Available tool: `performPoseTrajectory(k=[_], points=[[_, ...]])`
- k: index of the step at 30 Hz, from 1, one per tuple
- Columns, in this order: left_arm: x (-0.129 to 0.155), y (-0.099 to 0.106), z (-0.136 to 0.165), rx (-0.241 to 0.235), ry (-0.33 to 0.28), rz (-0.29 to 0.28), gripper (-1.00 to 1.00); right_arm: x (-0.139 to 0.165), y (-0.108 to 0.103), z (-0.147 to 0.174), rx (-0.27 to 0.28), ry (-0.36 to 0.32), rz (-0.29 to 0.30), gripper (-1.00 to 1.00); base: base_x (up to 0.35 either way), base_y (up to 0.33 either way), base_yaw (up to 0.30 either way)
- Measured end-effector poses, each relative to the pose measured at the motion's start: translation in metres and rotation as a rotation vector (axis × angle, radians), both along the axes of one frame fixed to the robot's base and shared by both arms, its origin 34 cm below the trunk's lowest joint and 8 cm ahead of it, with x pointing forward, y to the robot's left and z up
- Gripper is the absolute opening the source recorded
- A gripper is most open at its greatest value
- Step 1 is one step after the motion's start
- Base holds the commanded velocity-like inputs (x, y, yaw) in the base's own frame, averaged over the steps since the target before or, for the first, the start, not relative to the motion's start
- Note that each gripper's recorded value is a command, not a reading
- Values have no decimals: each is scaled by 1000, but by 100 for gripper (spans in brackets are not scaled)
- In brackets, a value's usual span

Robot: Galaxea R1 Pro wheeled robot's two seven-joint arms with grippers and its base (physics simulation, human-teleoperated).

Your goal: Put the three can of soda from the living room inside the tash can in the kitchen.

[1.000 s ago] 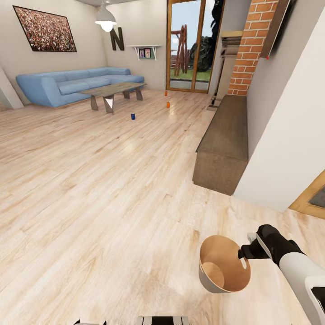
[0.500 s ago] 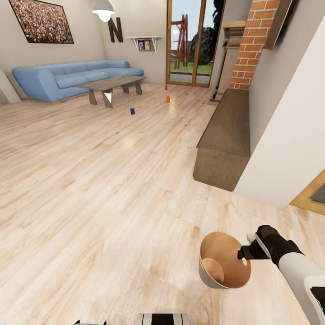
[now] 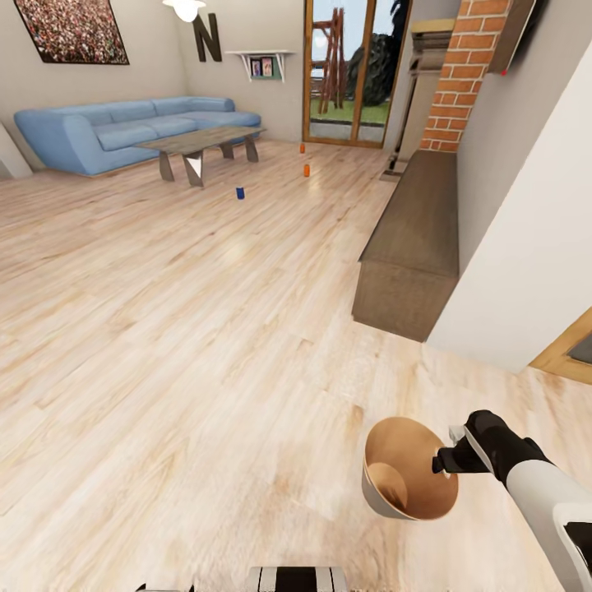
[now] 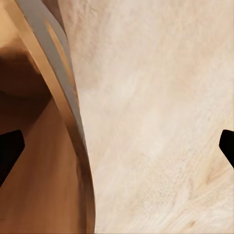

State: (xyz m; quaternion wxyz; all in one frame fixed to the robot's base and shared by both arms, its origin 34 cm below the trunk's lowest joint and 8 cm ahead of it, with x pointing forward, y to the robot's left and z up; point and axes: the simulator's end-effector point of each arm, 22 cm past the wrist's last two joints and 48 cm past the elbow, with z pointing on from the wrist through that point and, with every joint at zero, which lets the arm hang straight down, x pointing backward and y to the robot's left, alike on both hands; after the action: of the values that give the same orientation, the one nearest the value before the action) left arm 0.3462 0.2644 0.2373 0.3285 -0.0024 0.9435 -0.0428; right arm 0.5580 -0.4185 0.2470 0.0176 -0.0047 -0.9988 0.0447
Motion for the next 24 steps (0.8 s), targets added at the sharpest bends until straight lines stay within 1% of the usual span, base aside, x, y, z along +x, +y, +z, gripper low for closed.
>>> performPoseTrajectory(k=[3,10,11,13,15,24], points=[[-4,0,-4,0,14,0,100,-4,0,-7,0,14,0,100,0,0,0],[-3,1,-4,0,13,2,100,-5,0,-8,0,17,0,100,0,0,0],[-3,1,-4,0,13,3,100,-5,1,-8,1,18,0,-100,0,0,0],[-3,1,-3,0,12,4,100,-5,0,-8,1,18,0,-100,0,0,0],[-3,1,-3,0,12,4,100,-5,5,-9,22,15,-16,-100,0,0,0],[-2,2,-3,1,11,5,100,-7,4,-10,13,18,-9,-100,0,0,0]])
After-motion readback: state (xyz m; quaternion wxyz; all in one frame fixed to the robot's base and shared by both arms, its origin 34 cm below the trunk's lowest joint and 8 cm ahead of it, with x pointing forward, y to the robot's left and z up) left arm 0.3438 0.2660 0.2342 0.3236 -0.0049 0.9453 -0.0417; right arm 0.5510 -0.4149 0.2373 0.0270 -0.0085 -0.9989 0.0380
